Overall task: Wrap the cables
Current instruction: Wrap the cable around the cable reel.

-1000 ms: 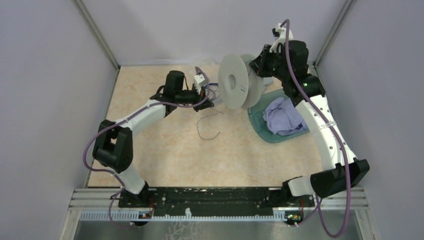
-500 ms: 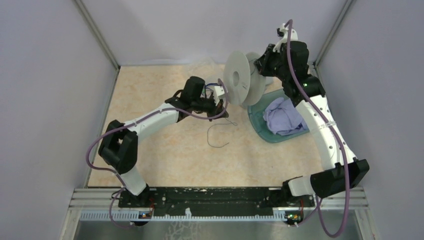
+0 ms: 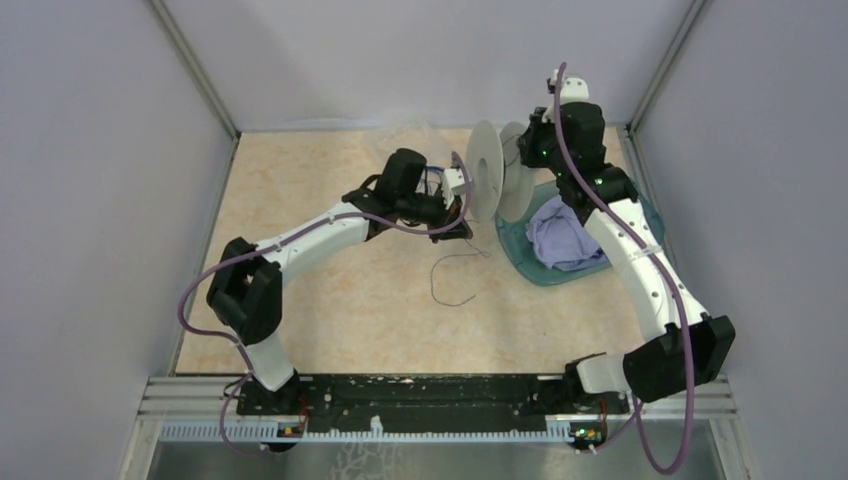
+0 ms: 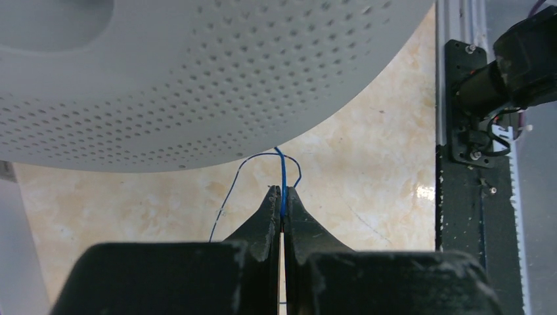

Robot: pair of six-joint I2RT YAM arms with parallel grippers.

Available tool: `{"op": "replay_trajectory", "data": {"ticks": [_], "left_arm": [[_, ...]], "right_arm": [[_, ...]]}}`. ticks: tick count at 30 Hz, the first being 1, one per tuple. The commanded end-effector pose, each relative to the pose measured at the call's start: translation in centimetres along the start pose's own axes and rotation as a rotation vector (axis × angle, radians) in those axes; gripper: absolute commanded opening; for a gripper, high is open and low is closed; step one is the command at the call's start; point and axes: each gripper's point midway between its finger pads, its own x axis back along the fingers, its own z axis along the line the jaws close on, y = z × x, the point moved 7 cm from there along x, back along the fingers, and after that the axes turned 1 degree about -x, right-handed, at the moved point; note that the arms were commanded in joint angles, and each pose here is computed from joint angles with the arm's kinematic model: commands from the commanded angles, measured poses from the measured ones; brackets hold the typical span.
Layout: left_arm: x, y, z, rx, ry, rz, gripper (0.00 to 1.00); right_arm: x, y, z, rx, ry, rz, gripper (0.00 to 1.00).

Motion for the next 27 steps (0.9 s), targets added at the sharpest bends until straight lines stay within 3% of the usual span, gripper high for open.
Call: {"op": "replay_trajectory", "data": {"ticks": [1, 13, 21, 27], "left_arm": [[-0.3, 2.2, -1.1, 0.03, -0.06, -0.029, 0.0], [-0.6, 4.5, -0.4, 0.023, 0.059, 0.047, 0.01], [0.1, 5.9, -0.4, -0.016, 0.128, 0.022, 0.02], [0.3, 7.1, -2.8, -0.094, -0.055, -0.036, 0.04]], "right_arm": [[1.8, 3.4, 0.0, 0.046, -0.005, -0.191, 0.0], [1.1, 0.8, -0.3, 0.149, -0.039, -0.157, 0.0], [0.9, -1.1, -0.3, 0.222, -0.068, -0.136, 0.0], [0.7, -1.9, -0.8, 0.235, -0.095, -0.128, 0.0]]}}
